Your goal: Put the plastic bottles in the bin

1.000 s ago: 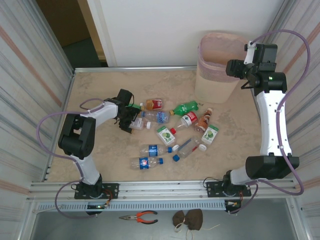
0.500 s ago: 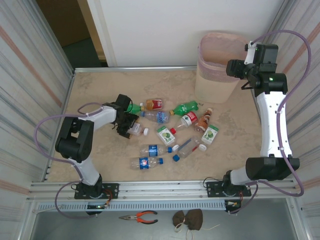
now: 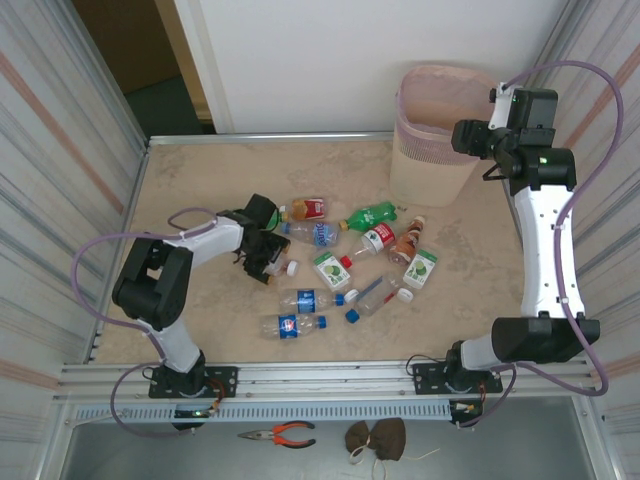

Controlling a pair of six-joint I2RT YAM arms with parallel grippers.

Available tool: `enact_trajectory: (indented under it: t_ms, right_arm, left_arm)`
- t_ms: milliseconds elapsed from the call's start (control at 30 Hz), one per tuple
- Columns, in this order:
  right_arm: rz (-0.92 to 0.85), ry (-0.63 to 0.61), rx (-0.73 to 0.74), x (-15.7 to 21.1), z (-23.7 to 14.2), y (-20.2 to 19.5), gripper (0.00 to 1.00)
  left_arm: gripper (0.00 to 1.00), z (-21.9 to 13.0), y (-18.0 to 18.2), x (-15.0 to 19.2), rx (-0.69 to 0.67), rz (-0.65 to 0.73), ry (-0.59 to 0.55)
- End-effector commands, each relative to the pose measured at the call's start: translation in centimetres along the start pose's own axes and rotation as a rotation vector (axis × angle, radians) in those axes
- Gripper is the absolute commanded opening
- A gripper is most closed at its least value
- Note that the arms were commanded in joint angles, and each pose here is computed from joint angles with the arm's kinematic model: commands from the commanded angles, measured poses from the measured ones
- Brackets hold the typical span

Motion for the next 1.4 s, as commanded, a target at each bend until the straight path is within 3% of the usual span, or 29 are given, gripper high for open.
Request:
enact_trajectory:
  t_ms: [0,267,567,733,933,1100,1367]
  right_arm:
    - [0.017,-0.027,-0.017,-0.3,-1.0,0.2,0.73]
    - [0.017,-0.036,-0.020,-0.5,-1.4,0.2,0.72]
    - [0.027,-0.054,-0.053,-0.6,-2.9,1.0,0.71]
    - [0.056,-0.045,-0.176,0.1,-4.0,2.7,0.71]
    - [0.089,-0.037,-0.458,1.4,-6.0,6.3,0.71]
    - [0.063,-0.034,-0.695,3.1,-8.1,9.9,0.71]
    - [-0.067,-0.017,-0.995,6.2,-12.0,15.5,0.73]
  left_arm:
    - [0.75,-0.5,0.3,0.6,-0.016,-0.014,0.000]
    - [0.62,-1.2,0.7,0.7,-0.007,-0.011,-0.024]
    - [0.55,-6.3,-1.0,0.1,0.113,0.150,-0.156]
    - [0.52,-10.8,-4.4,-0.1,0.290,0.443,-0.298]
    - [0.46,-16.3,-7.3,1.0,0.502,0.749,-0.474]
    - [0.44,-20.9,-9.4,3.9,0.716,1.058,-0.554]
    - [0.43,-26.9,-11.4,8.8,1.073,1.437,-0.658]
Point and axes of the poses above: each hand's point on the last joint's axis, 136 mm out from that joint toward the fingers, its own z axis out along the fingers, its own y axis along the line the jaws close on, x = y × z, the point moved 3 cm from there along -z, back along the fingers, and after that the axes turned 14 degrees about z, right-handed, at the moved point
